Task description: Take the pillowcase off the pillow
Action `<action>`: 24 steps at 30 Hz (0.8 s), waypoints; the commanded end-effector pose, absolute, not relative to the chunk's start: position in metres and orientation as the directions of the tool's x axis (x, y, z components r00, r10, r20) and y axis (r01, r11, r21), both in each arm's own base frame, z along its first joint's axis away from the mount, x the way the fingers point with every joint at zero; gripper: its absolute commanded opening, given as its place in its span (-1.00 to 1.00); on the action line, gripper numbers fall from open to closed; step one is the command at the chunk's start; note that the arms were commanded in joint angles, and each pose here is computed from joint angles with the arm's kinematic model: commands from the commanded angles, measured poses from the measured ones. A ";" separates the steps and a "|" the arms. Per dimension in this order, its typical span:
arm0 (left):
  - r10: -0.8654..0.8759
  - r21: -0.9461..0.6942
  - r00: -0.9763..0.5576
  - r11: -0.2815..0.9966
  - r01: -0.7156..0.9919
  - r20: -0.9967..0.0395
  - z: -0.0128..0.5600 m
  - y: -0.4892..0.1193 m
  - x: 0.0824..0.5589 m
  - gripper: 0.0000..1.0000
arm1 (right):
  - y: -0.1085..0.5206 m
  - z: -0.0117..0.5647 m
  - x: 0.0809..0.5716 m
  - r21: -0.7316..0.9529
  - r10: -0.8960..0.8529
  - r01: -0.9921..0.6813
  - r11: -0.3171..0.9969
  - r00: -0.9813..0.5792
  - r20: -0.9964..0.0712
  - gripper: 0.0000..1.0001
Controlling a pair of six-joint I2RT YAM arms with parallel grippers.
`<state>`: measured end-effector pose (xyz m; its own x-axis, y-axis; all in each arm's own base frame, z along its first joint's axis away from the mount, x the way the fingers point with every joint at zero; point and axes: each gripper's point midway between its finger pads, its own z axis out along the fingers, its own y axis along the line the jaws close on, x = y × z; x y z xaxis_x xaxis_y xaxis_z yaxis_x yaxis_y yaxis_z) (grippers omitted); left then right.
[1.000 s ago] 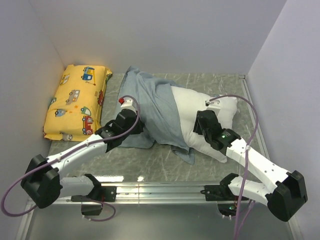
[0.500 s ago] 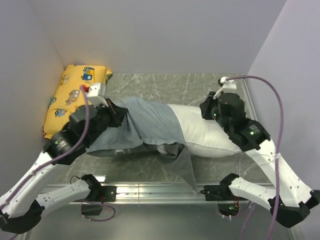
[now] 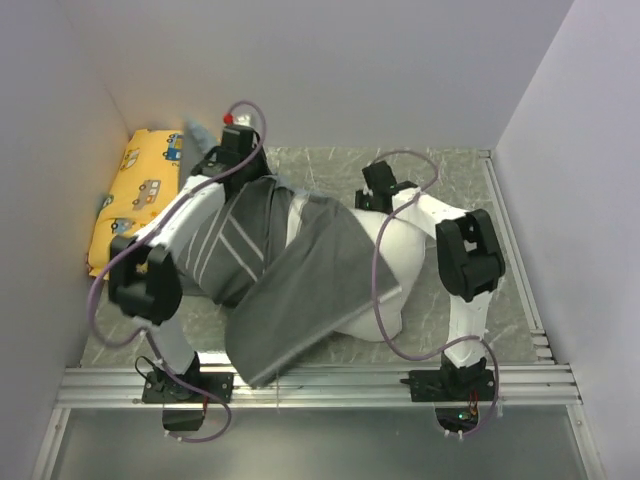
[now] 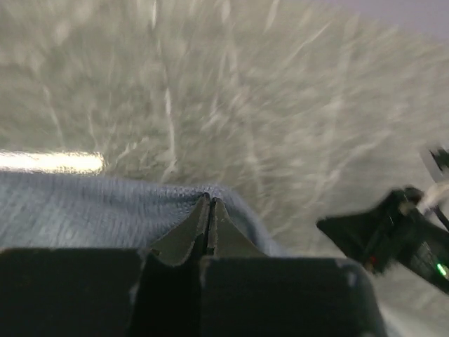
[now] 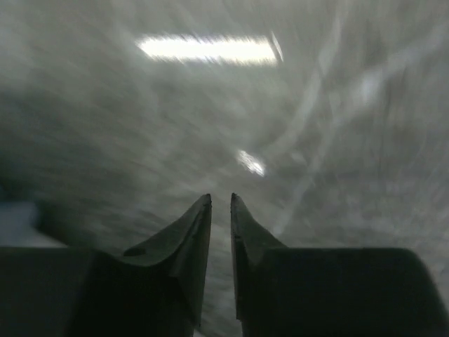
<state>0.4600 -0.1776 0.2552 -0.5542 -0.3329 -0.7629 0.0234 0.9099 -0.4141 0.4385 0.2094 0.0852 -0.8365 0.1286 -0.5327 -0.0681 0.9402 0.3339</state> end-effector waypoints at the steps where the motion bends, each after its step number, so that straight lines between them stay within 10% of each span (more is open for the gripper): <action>1: -0.356 -0.499 -0.587 0.861 0.096 -0.727 0.242 -0.207 0.477 -0.99 | 0.206 0.154 0.443 0.352 0.156 -0.102 0.931 -0.758 -0.633 -0.27; 6: -0.391 -0.528 -0.597 0.847 0.064 -0.700 0.218 -0.208 0.492 -0.89 | 0.174 0.254 0.457 0.312 0.216 -0.059 0.948 -0.601 -0.770 0.21; 13: -0.372 -0.495 -0.489 0.857 0.147 -0.789 0.281 -0.205 0.507 0.08 | 0.147 0.381 0.423 0.366 0.321 -0.062 0.928 -0.364 -0.874 0.47; 17: -0.346 -0.447 -0.390 0.871 0.204 -0.853 0.334 -0.196 0.501 0.53 | 0.140 0.380 0.391 0.370 0.322 -0.081 0.925 -0.347 -0.881 0.50; 24: -0.284 -0.411 -0.351 0.833 0.370 -0.892 0.376 -0.208 0.444 0.68 | 0.136 0.330 0.339 0.405 0.337 -0.117 0.907 -0.375 -0.864 0.50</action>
<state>0.4761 -0.1986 0.3363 -0.4124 -0.3307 -0.8489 0.2397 0.8596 -0.4513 0.3462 0.1316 0.3575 -0.3400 0.3380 -0.8776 -0.1175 0.9106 0.3962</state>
